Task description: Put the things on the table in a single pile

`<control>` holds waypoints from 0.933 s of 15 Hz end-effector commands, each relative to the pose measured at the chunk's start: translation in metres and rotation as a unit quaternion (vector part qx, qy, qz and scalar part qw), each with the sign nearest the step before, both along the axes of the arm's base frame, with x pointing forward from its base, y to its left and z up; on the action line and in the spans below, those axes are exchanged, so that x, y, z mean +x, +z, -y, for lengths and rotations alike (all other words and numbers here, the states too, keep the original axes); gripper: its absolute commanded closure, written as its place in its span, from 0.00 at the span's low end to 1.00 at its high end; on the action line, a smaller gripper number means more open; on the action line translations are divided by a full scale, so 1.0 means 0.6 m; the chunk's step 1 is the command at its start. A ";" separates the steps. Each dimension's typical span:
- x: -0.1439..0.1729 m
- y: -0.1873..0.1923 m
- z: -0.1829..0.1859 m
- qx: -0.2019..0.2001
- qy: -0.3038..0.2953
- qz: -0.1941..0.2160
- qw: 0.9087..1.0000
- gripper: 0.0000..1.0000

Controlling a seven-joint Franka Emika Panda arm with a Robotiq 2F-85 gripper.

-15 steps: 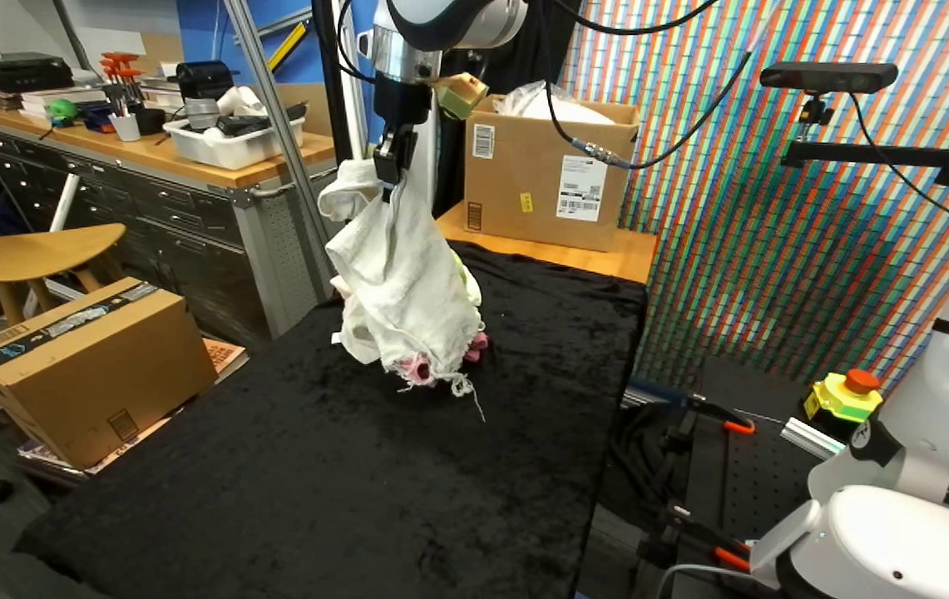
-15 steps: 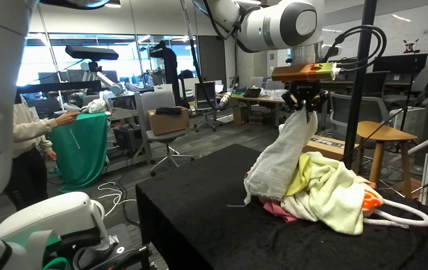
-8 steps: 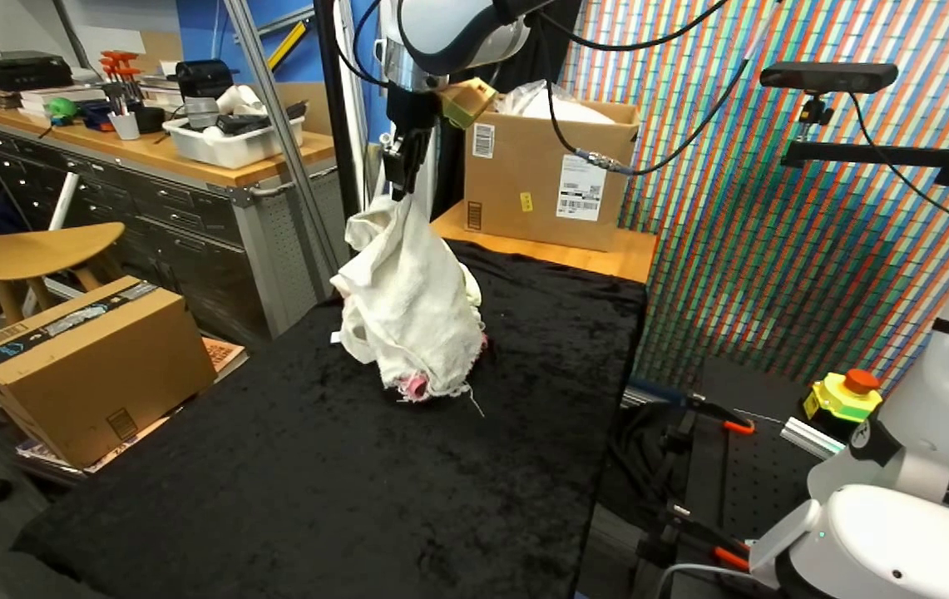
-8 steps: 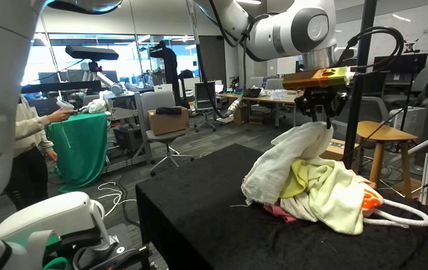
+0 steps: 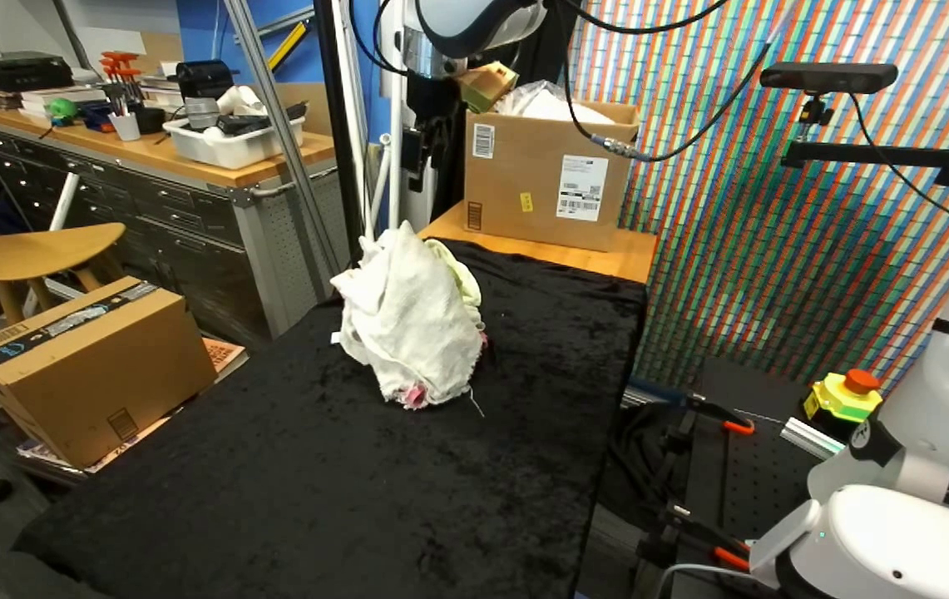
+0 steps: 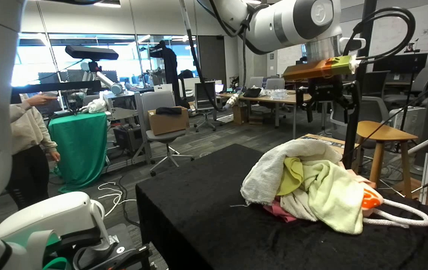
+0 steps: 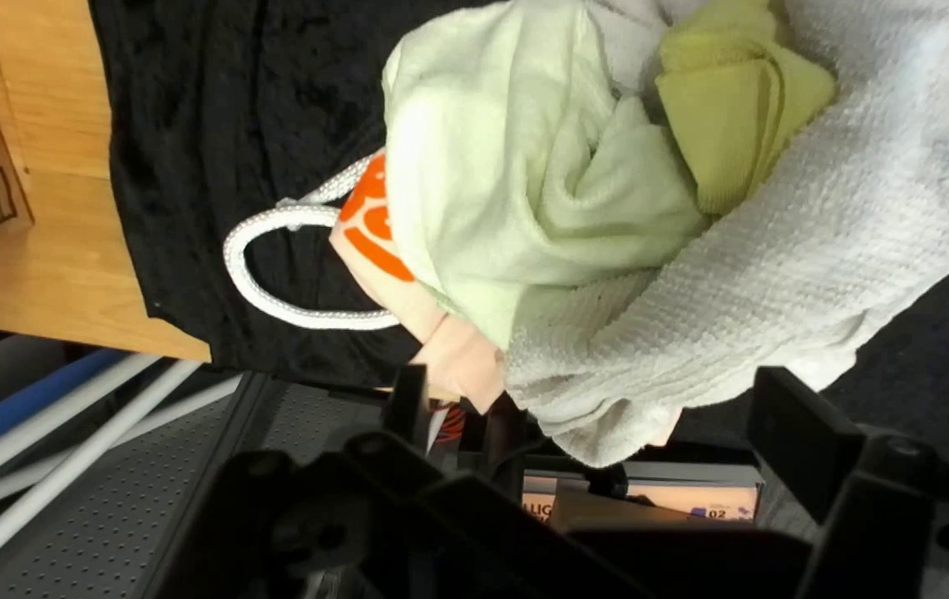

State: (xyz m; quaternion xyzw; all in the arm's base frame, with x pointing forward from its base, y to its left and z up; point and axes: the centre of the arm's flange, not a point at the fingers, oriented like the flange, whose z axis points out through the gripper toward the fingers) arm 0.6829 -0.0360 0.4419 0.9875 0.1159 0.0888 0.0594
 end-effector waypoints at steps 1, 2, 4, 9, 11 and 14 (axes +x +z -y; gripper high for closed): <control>-0.094 0.051 0.001 0.004 -0.003 -0.031 1.000 0.00; -0.116 0.061 -0.001 0.005 -0.003 -0.040 0.999 0.00; -0.170 0.080 -0.009 0.016 0.000 -0.054 0.998 0.00; -0.317 0.109 -0.055 0.039 -0.005 -0.056 0.998 0.00; -0.371 0.103 -0.076 0.049 -0.007 -0.052 0.997 0.00; -0.448 0.087 -0.101 0.067 -0.013 -0.044 0.997 0.00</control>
